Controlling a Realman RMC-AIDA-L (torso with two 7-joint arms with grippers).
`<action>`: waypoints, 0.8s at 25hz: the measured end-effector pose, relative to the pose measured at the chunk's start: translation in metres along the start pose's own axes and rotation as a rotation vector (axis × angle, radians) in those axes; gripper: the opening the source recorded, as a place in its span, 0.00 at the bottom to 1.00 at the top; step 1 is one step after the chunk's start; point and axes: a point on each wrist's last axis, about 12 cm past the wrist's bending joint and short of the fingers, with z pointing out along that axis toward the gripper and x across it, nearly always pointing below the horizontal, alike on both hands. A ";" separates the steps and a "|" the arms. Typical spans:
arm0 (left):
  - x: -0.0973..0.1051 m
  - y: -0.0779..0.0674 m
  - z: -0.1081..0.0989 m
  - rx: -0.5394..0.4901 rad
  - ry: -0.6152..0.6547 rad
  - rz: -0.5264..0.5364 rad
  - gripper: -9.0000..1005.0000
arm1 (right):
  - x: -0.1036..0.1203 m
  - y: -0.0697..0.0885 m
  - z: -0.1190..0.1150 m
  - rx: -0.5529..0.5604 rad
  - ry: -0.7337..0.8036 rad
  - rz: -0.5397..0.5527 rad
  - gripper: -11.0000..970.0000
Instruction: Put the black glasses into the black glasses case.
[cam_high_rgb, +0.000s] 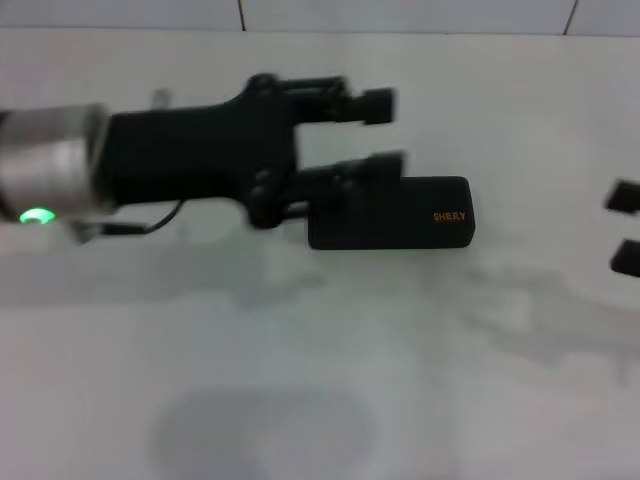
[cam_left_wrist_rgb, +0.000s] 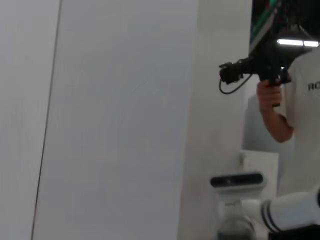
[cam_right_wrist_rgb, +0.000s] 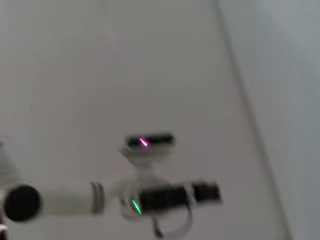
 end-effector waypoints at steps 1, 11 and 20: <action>0.004 -0.002 -0.007 0.004 0.014 -0.017 0.51 | -0.002 -0.002 0.006 -0.023 -0.022 -0.011 0.38; 0.033 -0.008 -0.038 -0.013 0.054 -0.079 0.63 | -0.024 -0.030 0.056 -0.147 -0.017 0.047 0.81; 0.039 -0.011 -0.046 -0.042 0.038 -0.070 0.65 | -0.022 -0.033 0.071 -0.185 0.035 0.089 0.80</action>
